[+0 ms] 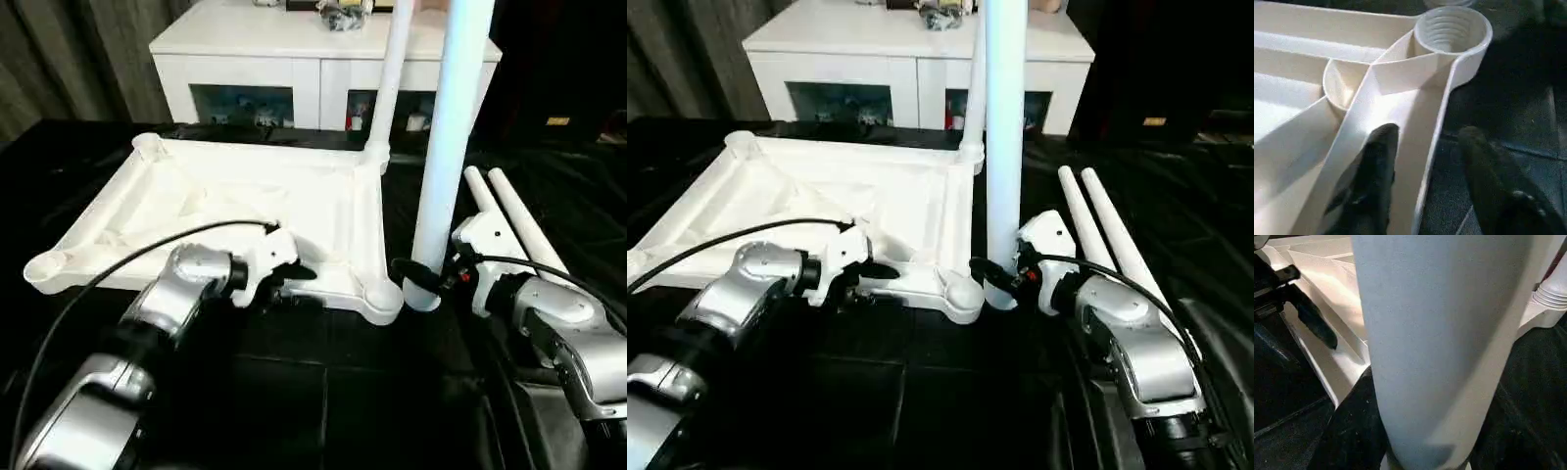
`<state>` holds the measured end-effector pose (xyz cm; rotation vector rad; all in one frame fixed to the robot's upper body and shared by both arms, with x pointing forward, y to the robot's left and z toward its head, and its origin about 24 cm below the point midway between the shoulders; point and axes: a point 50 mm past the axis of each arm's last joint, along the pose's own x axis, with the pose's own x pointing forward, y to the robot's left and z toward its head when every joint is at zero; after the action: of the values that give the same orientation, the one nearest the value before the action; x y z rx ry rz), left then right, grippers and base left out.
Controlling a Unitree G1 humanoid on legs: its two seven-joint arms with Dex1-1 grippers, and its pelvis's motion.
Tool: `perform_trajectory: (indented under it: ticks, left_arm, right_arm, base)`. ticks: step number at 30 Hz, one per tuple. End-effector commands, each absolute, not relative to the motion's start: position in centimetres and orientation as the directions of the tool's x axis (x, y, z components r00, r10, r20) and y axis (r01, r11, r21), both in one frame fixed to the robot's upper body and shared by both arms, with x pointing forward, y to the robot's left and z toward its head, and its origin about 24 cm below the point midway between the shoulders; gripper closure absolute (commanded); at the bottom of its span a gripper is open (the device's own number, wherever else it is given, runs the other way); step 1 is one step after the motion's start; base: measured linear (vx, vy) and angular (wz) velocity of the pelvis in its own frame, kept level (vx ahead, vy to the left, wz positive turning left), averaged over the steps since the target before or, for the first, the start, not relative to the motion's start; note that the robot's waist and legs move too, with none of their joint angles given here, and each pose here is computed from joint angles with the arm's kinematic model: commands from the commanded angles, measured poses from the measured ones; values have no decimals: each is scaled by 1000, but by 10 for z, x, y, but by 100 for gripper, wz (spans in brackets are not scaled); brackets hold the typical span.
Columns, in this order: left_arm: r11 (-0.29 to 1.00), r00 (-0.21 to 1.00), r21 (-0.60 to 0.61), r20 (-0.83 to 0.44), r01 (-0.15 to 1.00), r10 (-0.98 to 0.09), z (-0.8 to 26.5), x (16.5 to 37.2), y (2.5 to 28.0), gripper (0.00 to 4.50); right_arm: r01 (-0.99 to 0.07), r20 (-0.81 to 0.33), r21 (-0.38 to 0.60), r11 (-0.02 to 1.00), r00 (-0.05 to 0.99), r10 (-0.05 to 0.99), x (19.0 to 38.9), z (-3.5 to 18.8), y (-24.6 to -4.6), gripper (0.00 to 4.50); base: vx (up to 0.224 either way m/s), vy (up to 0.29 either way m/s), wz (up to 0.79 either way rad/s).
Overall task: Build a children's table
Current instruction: Insert table leg to table base
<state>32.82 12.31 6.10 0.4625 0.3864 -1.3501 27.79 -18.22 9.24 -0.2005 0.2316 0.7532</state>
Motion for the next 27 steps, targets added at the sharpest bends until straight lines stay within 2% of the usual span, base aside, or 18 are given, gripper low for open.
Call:
perform_trajectory:
  ticks: [1,10,12,14,17,19,22,25,27]
  left_arm:
    - [90,127,93,-553,992,-823,62,328,122,253]
    - [25,79,97,-600,995,-796,62,333,121,307]
    - [27,82,101,-600,995,-796,64,335,120,342]
    - [26,81,99,-601,995,-795,64,336,121,346]
    - [4,48,71,-628,997,-777,59,333,124,384]
    - [-1,40,64,-633,998,-773,57,332,126,394]
    - [17,51,59,-625,998,-779,56,333,128,399]
    - [69,78,40,-643,997,-762,47,330,136,433]
    - [77,80,33,-655,996,-751,44,328,140,441]
  right_arm:
    - [-705,-265,-116,700,701,662,275,96,-181,264]
    - [-689,-257,-124,714,717,647,272,96,-184,264]
    - [-683,-258,-132,718,723,641,271,96,-185,264]
    - [-676,-255,-132,725,730,634,271,96,-186,264]
    - [-682,-255,-131,719,724,641,270,97,-185,264]
    - [-686,-255,-133,716,721,644,271,97,-184,264]
    - [-682,-236,-130,720,727,645,274,100,-183,264]
    - [-679,-230,-132,722,730,644,277,102,-182,264]
    - [-679,-229,-132,722,730,644,278,102,-181,264]
  base:
    - [0,0,0]
    - [0,0,0]
    - [0,0,0]
    - [0,0,0]
    - [0,0,0]
    - [0,0,0]
    - [0,0,0]
    - [0,0,0]
    - [0,0,0]
